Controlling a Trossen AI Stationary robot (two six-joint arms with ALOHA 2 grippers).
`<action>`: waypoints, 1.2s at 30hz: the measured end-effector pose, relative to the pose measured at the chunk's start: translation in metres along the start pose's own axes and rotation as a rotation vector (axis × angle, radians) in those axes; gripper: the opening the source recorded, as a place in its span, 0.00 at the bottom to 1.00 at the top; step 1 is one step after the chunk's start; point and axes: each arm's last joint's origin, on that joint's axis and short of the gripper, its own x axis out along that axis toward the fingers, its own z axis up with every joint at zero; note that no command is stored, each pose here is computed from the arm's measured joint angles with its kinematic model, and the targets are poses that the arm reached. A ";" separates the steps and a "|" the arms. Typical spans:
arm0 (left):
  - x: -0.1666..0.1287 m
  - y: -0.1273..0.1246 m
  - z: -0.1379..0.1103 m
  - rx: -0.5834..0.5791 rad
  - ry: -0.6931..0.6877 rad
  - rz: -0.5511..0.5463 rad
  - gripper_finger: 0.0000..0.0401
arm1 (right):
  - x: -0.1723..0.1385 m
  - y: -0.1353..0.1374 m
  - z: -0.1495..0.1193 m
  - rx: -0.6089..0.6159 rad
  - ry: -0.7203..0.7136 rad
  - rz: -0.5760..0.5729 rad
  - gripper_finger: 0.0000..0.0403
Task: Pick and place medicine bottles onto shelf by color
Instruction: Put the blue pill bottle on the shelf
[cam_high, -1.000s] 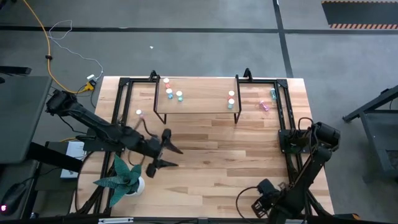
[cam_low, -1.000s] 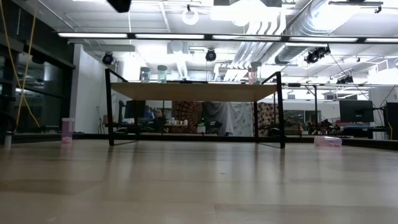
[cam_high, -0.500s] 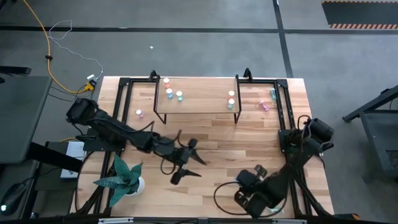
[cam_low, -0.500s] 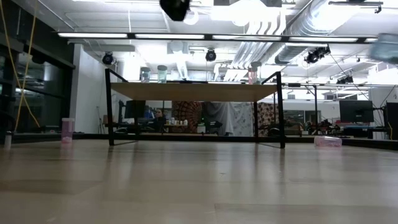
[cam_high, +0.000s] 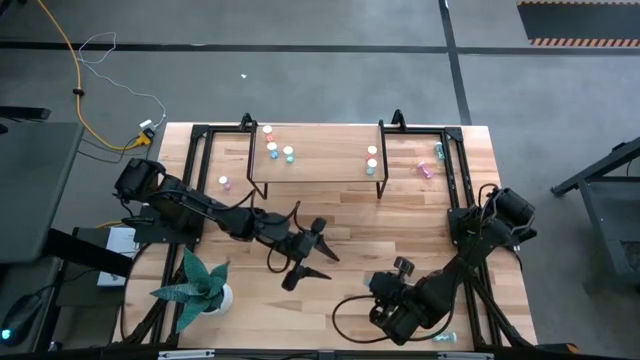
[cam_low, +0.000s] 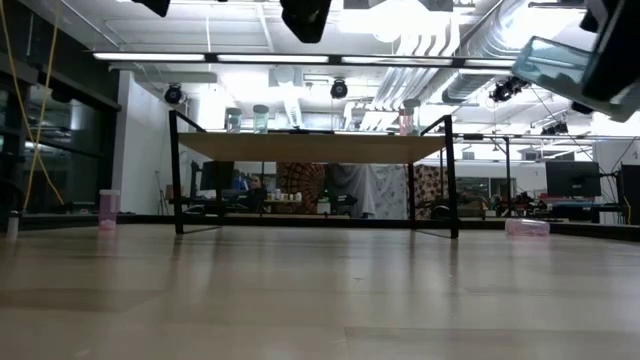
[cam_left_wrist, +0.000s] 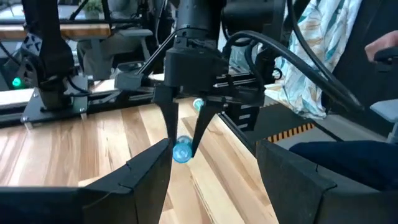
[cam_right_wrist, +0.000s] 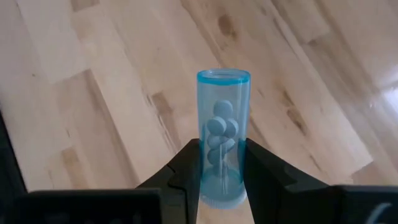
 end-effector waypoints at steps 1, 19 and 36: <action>0.000 0.000 0.001 0.013 -0.006 -0.002 0.56 | 0.000 0.000 0.000 -0.002 -0.006 -0.002 0.22; 0.009 -0.005 -0.015 0.252 0.058 -0.001 0.56 | 0.019 -0.005 0.040 -0.148 -0.131 0.007 0.22; 0.012 0.000 -0.030 0.238 0.179 0.114 0.56 | 0.008 -0.004 0.094 -0.211 -0.234 0.068 0.22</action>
